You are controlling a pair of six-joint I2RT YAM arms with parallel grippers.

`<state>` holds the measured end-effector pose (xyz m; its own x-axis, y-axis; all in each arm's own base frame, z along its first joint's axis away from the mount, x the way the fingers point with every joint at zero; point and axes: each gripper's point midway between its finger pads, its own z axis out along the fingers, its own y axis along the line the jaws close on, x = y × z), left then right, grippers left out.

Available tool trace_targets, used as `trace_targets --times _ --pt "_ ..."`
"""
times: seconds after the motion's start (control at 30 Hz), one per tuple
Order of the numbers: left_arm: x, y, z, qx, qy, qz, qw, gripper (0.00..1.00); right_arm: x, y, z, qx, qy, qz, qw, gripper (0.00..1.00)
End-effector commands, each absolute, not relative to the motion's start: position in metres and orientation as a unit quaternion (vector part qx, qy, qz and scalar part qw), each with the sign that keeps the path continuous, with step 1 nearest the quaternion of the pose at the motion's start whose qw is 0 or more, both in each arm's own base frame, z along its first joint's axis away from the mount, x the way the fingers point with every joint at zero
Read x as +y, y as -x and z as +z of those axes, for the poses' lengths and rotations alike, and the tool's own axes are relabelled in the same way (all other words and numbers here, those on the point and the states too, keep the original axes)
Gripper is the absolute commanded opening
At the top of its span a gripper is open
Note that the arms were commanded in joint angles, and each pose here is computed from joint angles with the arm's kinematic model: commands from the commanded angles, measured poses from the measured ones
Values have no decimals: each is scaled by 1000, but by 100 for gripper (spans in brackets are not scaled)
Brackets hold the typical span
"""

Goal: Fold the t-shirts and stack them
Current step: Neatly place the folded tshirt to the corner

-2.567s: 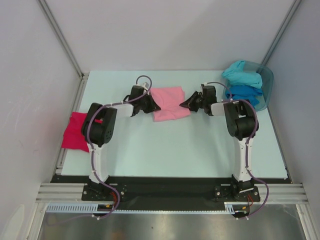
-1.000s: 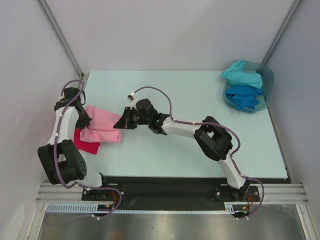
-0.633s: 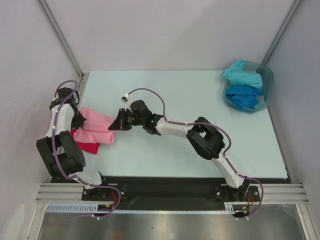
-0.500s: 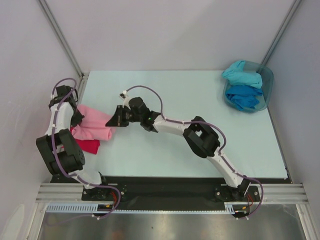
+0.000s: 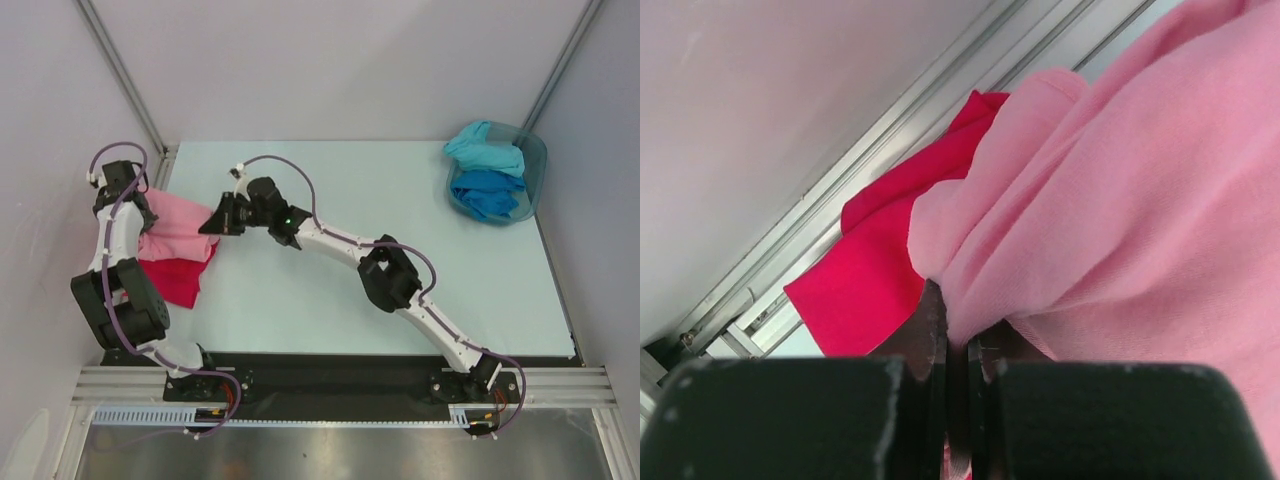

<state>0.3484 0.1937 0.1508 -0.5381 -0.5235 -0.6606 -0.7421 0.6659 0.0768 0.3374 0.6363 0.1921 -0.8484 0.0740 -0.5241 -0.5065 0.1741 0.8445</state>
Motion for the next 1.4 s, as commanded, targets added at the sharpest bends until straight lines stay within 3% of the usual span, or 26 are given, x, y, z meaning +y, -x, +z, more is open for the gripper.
trace_targets --times 0.0,0.3,0.4,0.5,0.57,0.63,0.77,0.87,0.9,0.97,1.0,1.1,1.37 --pt "282 -315 182 761 431 335 351 0 619 -320 233 699 176 655 226 0" --pt "295 -278 143 758 458 361 294 2 623 -267 157 724 185 645 159 0" --pt "300 -269 141 752 470 361 286 9 619 -264 151 727 187 642 156 0" --pt "304 -262 140 746 480 369 276 27 618 -263 152 725 185 645 157 0" --pt "305 -262 139 745 482 370 273 56 617 -262 154 722 187 647 159 0" --pt "305 -265 141 746 483 366 277 62 615 -263 153 722 187 647 159 0" --pt "301 -270 145 749 481 354 287 61 613 -267 155 720 186 648 163 0" --pt "296 -276 148 753 474 345 298 56 615 -268 158 719 188 648 167 18" --pt "294 -277 149 754 471 344 301 56 615 -267 157 720 188 647 164 35" --pt "288 -282 148 759 464 338 306 54 617 -271 163 717 192 647 173 47" --pt "285 -284 148 762 459 338 307 54 616 -272 164 718 193 646 174 59" --pt "275 -293 152 771 445 325 319 55 618 -274 172 715 197 646 180 73" --pt "198 -368 190 816 326 250 406 54 615 -279 188 713 197 645 191 75"
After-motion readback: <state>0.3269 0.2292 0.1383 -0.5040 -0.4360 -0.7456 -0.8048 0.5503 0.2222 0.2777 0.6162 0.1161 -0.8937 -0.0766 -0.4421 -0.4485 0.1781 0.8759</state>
